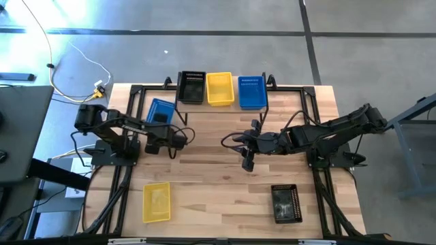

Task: Stack baskets on shelf by color
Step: Stack the blue bin on top of the blue bins on the shelf

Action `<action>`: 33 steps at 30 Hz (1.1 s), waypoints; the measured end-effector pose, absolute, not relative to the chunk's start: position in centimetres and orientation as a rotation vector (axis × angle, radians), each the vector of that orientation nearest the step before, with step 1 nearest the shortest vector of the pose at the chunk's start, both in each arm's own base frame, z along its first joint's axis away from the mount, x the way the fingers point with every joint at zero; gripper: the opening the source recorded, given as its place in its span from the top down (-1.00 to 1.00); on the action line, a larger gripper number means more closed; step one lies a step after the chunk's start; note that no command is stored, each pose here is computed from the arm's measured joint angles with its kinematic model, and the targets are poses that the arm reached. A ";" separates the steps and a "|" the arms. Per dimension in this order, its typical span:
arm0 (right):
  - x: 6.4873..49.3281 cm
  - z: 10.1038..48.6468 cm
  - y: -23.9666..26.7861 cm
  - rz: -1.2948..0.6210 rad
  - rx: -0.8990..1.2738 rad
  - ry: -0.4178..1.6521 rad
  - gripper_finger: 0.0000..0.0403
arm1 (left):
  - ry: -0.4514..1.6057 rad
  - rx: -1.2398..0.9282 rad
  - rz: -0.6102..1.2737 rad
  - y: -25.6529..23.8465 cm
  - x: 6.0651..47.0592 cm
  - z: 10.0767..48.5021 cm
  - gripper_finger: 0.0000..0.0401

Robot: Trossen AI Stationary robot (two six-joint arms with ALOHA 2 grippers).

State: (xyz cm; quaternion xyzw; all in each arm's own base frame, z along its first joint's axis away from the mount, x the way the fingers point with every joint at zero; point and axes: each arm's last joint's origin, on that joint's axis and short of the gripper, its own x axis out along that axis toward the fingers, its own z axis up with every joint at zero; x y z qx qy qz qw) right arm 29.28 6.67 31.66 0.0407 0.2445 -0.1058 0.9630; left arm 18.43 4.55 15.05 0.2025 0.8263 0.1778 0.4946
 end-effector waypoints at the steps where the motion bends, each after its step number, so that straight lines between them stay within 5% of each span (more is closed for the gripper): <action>1: 29.3 31.7 6.7 -0.215 0.086 0.495 0.36 | 1.984 0.505 0.424 4.2 18.5 15.2 0.99; 19: 29.3 31.6 6.8 -0.203 0.158 0.496 0.36 | 1.996 0.421 0.344 0.2 20.1 21.9 1.00; 33: 29.3 31.6 6.8 -0.213 0.267 0.490 0.36 | 1.806 0.260 0.214 -4.6 22.0 25.8 1.00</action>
